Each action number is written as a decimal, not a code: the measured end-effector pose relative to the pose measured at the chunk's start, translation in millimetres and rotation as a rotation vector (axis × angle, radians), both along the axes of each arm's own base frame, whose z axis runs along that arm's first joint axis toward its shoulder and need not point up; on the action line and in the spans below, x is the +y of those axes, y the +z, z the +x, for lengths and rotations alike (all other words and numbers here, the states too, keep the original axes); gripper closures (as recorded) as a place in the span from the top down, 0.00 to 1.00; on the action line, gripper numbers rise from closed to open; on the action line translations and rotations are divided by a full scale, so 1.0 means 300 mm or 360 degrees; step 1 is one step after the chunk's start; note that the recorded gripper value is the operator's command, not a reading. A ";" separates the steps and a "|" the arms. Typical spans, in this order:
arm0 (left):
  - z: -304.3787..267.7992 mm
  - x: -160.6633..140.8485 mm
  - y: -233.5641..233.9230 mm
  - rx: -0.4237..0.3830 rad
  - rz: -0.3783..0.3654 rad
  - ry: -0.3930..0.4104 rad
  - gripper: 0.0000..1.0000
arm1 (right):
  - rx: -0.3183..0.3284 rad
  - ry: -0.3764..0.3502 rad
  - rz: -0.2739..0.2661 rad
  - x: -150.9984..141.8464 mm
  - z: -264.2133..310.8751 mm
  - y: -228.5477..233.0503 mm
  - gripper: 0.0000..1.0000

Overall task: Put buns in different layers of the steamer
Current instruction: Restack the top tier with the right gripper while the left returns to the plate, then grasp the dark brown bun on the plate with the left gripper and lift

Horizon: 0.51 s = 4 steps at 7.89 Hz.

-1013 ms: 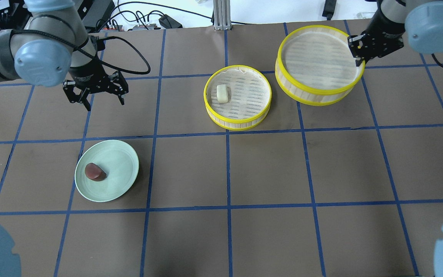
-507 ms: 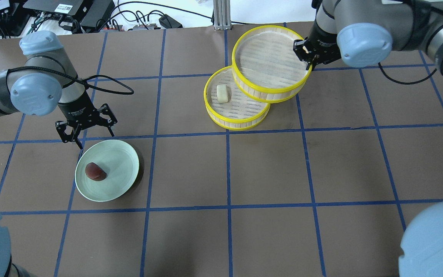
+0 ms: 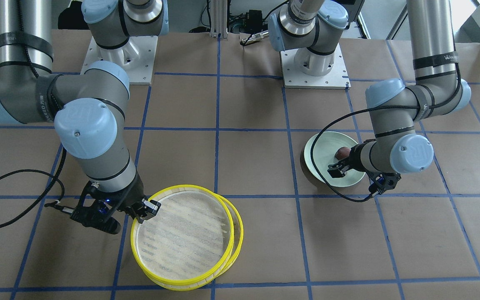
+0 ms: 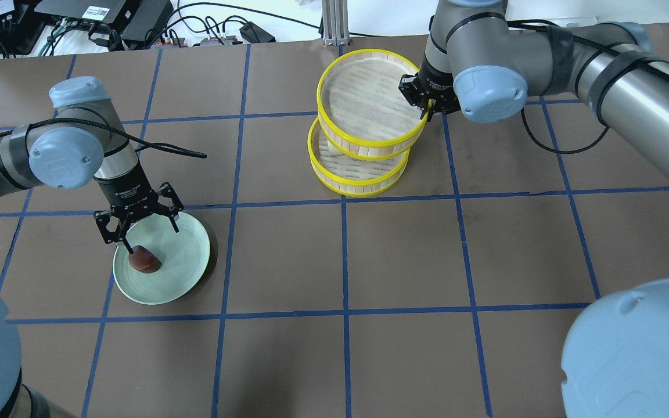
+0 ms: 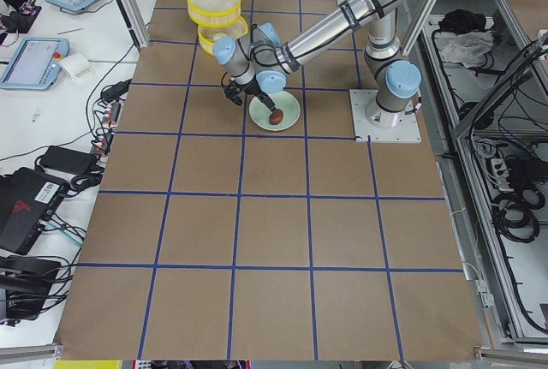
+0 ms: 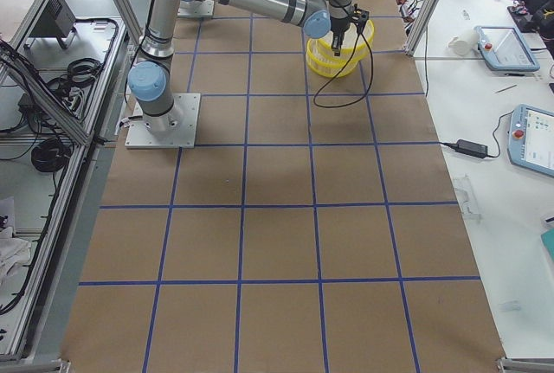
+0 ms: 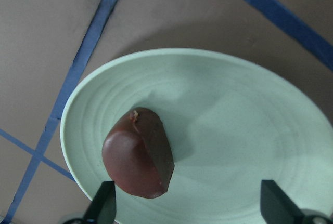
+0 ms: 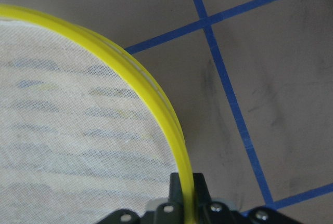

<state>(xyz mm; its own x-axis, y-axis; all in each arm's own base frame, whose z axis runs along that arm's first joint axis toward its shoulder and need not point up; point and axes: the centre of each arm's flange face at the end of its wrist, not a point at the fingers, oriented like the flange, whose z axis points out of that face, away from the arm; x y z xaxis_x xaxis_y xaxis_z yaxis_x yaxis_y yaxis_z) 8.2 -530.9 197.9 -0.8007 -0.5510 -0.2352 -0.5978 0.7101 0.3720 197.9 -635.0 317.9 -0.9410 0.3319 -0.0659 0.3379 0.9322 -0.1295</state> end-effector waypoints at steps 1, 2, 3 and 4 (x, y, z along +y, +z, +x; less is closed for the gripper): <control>0.004 0.008 -0.015 -0.0009 0.0021 -0.0002 0.97 | 0.0010 -0.0005 0.0029 0.008 0.028 -0.035 0.00; 0.009 0.012 -0.021 -0.0025 0.0034 -0.0008 0.97 | 0.0023 -0.0001 0.0051 0.015 0.043 -0.058 0.00; 0.023 0.016 -0.026 -0.0051 0.0047 -0.0011 0.97 | 0.0031 0.0011 0.0062 0.019 0.052 -0.069 0.00; 0.033 0.018 -0.029 -0.0069 0.0055 -0.0015 0.97 | 0.0036 0.0025 0.0065 0.023 0.058 -0.071 0.00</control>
